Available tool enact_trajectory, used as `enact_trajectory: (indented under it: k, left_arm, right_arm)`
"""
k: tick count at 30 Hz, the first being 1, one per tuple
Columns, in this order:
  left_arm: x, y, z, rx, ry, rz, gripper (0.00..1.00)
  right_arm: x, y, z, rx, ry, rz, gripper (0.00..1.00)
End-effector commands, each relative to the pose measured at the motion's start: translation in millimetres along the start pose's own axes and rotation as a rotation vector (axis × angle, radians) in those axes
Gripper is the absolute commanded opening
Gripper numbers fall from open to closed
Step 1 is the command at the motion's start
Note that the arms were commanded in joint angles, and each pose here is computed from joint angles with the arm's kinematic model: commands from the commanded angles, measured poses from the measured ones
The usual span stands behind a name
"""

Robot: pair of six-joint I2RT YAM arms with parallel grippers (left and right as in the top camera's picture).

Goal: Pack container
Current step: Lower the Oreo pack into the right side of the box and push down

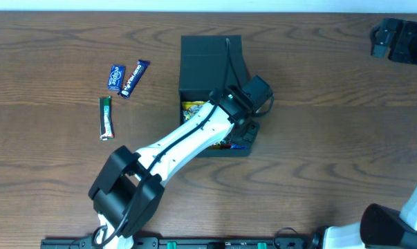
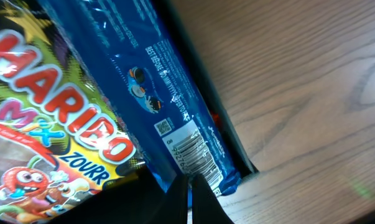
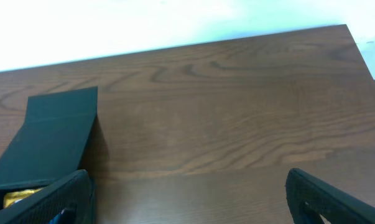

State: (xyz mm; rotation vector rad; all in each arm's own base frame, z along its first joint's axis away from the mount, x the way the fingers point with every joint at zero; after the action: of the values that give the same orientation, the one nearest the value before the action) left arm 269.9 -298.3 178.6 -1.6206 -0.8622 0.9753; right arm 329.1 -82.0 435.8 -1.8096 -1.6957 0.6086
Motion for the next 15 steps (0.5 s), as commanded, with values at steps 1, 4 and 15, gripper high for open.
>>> enact_trajectory:
  k: [1,4,15]
  left_arm:
    - [2,10,3,0.035,0.013,-0.002,0.06]
    - [2,11,3,0.038,0.018,-0.004,0.06]
    - [2,28,6,0.099,0.022,0.007,0.06]
  right_arm:
    - [-1,-7,1,-0.014,0.016,0.001,0.99]
    - [-1,-7,1,-0.014,0.016,0.001,0.99]
    - [-1,-5,1,-0.011,0.016,0.001,0.99]
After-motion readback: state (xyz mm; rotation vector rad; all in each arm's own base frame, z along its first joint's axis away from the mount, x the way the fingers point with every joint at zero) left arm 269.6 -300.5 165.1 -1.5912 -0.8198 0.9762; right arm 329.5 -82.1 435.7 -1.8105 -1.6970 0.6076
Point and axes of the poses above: each gripper's point midway between its finger pads, its own y axis out along the fingers, its own x axis along the line the jaws close on, z = x × y, the point moved 9 cm from there along -y, back along the fingers, and after that the axes turned 3 degrees about -y, right-handed, at the moved point
